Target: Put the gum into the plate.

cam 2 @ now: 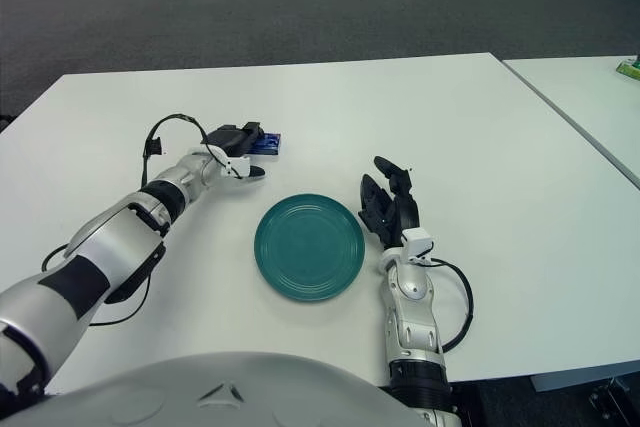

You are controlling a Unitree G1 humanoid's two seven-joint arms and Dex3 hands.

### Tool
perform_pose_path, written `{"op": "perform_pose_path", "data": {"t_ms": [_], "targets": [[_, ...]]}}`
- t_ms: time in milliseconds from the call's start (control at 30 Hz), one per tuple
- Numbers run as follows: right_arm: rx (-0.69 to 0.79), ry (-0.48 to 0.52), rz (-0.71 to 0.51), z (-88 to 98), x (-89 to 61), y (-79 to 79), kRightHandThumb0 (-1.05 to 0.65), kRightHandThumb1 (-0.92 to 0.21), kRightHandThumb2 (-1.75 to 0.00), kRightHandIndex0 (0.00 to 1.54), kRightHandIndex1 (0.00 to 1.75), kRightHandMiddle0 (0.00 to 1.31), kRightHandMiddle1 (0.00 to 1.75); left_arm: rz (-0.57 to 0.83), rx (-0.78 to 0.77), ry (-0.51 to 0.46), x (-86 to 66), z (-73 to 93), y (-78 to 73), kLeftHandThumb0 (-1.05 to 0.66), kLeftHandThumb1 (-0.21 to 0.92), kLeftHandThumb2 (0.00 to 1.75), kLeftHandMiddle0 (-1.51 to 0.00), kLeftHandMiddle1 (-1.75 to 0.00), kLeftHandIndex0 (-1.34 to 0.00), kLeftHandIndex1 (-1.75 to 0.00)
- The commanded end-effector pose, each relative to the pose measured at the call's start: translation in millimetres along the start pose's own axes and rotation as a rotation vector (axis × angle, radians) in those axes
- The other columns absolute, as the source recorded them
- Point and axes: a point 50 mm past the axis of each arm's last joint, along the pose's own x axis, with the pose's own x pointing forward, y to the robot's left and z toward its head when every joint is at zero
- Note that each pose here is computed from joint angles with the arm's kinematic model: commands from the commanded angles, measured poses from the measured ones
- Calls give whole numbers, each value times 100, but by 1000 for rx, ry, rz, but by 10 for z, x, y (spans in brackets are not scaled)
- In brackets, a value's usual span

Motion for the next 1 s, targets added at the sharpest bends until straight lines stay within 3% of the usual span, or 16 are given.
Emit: {"op": "perform_pose_path", "data": {"t_ms": [0,267,367,967], "targets": [[0,160,-39,-273,-130,-61,-50,-92,-62,51,7,0,83,-356,-35,28,-135,-132,-509,-74,92,43,-57,-139,-39,-128],[-1,158,-43,-267,-130,-57,-51,-92,-63,50,7,0,81,-545,27,-55,-191,-121,-543,-80,92,47,-63,-130,-43,-132],[3,158,-42,-265,-127,-50,-51,-92,-63,50,7,0,82,-582,72,-94,-197,-120,-463,-84,92,47,-63,-130,-41,-137],[-1,164,-21,-276,-94,-29,-49,-92,-60,52,9,0,82,-512,245,-210,-219,-141,-213,-80,92,33,-56,-127,-34,-146]]}}
